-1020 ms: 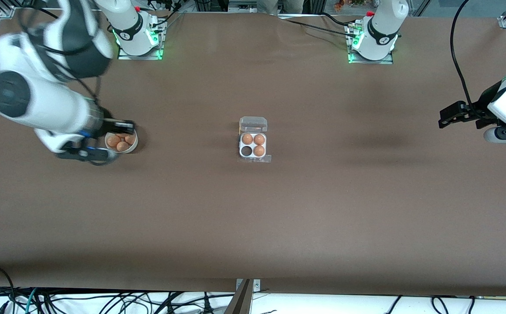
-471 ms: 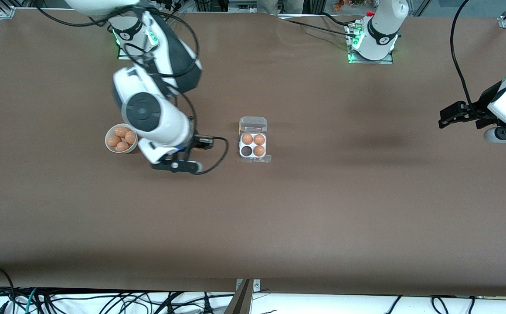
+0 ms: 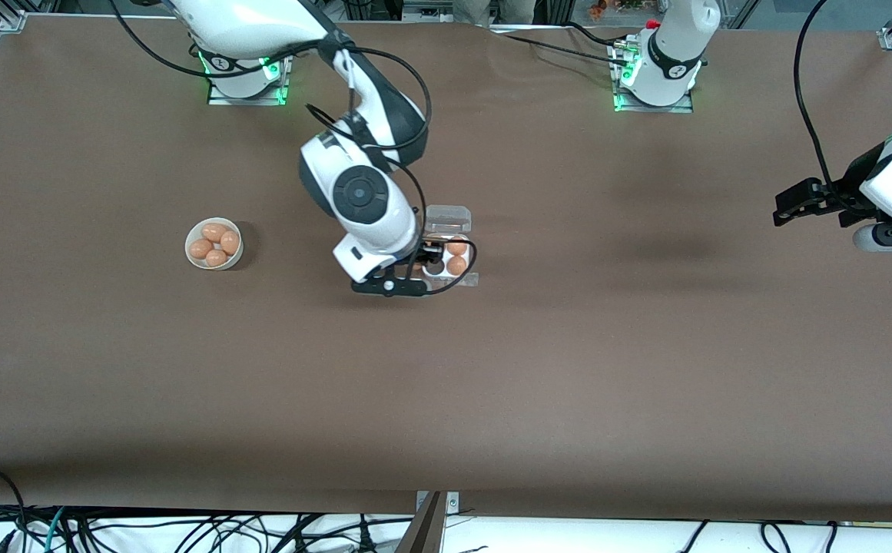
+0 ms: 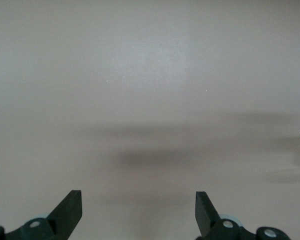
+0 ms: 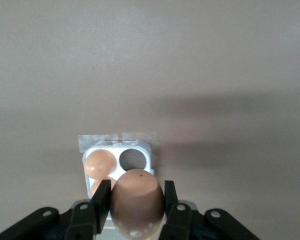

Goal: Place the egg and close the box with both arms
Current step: 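Lower the egg into the empty slot while the left gripper approaches, then withdraw the right gripper while the left gripper grasps the carton lid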

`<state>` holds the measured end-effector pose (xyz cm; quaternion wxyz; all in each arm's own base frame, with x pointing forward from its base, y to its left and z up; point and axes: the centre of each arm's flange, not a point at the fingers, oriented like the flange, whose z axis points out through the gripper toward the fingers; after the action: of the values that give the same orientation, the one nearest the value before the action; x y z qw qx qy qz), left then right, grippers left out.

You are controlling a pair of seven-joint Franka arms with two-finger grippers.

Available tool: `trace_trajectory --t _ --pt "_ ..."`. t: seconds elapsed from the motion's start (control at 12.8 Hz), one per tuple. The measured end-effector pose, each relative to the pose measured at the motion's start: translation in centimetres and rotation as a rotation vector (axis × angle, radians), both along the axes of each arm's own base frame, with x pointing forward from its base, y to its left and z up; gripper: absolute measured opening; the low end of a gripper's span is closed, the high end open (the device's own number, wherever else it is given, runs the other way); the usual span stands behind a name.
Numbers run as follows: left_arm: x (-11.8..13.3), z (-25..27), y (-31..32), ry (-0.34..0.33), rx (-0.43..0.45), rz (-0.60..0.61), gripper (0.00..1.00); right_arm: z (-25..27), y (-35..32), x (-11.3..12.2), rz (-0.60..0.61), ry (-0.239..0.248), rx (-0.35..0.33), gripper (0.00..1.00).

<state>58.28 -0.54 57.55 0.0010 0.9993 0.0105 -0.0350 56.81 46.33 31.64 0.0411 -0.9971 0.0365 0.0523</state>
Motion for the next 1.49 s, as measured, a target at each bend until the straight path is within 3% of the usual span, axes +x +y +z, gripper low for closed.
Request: trace_trajectory --t 0.39,0.86,1.02,1.25,1.41,1.49 --pt "0.0 0.0 0.0 0.000 0.000 0.000 1.00 -5.9 2.5 -1.6 -0.003 -0.009 -0.041 0.47" --pt "0.0 0.0 -0.1 0.000 0.000 -0.002 1.00 -8.5 3.8 -2.8 -0.030 -0.012 -0.068 0.47" --pt "0.0 0.0 -0.6 0.000 -0.001 -0.011 1.00 -8.5 3.9 -2.8 -0.047 -0.015 -0.067 0.52" --pt "-0.1 -0.4 -4.5 0.008 -0.008 -0.065 1.00 -8.3 3.8 -2.5 -0.058 -0.020 -0.069 0.77" --pt "-0.6 -1.2 -10.4 0.030 -0.031 -0.072 0.85 -7.9 3.6 -2.1 -0.063 -0.028 -0.066 0.99" --pt "-1.2 -2.0 -13.8 0.055 -0.042 -0.073 0.85 -7.3 3.2 -1.7 -0.069 -0.031 -0.072 1.00"
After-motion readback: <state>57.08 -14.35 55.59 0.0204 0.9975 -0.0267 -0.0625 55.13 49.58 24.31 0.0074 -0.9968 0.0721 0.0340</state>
